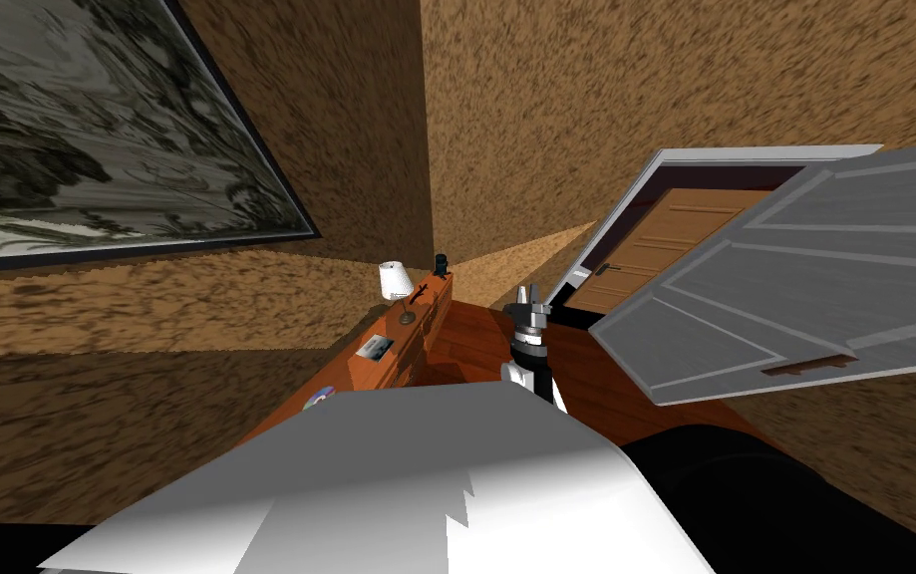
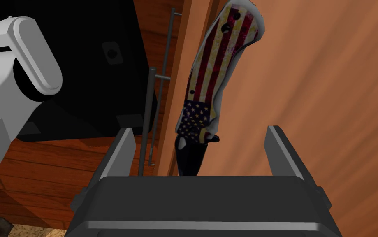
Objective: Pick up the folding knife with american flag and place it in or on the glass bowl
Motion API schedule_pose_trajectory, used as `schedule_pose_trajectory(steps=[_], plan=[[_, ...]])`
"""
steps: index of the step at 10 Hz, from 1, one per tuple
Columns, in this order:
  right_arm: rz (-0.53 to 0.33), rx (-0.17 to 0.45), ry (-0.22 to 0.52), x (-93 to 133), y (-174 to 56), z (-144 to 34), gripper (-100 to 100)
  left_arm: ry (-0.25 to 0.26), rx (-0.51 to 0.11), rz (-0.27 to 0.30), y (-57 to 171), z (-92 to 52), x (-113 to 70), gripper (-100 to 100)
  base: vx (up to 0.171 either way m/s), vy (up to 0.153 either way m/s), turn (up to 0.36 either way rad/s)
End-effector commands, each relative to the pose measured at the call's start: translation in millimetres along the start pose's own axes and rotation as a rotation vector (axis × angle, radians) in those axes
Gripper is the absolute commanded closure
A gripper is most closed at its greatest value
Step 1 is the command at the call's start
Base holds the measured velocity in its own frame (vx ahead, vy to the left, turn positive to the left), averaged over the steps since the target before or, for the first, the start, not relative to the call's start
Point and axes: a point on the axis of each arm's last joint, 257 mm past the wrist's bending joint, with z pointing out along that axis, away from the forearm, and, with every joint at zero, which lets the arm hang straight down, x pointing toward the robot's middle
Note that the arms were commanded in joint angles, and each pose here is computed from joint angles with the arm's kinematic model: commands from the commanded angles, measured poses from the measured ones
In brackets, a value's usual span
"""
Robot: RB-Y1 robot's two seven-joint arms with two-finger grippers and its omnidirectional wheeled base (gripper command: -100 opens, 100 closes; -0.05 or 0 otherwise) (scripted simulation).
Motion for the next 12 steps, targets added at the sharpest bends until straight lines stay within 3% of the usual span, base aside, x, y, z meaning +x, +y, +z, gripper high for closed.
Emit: schedule_pose_trajectory(steps=[1, 2, 3, 4, 6, 8, 9, 12], plan=[[0.000, 0.000, 0.000, 0, 0, 0.0, 0, 0.022, 0.003, -0.003, -2, -1.4, 9.3, -100, 0.074, 0.000, 0.013], [0.000, 0.000, 0.000, 0, 0, 0.0, 0, 0.013, 0.002, 0.001, -2, -0.6, 5.3, -100, 0.032, -0.001, 0.005], [0.000, 0.000, 0.000, 0, 0, 0.0, 0, 0.014, 0.002, -0.002, -2, -0.6, 5.8, 0, 0.007, 0.000, -0.001], [0.000, 0.000, 0.000, 0, 0, 0.1, 0, 0.012, 0.000, -0.014, -15, 11.4, 6.2, -100, -0.014, 0.030, -0.063], [0.000, 0.000, 0.000, 0, 0, 0.1, 0, 0.011, -0.001, -0.023, -25, 20.8, 6.4, -100, -0.029, 0.058, -0.061], [0.000, 0.000, 0.000, 0, 0, 0.1, 0, 0.011, -0.002, -0.026, -26, 20.8, 6.3, -100, -0.019, 0.038, -0.025], [0.000, 0.000, 0.000, 0, 0, 0.1, 0, 0.011, -0.002, -0.024, -26, 21.1, 6.5, 100, 0.000, 0.000, 0.000], [0.000, 0.000, 0.000, 0, 0, 0.1, 0, 0.011, 0.000, -0.024, -27, 21.3, 6.5, 100, 0.000, 0.000, 0.000]])
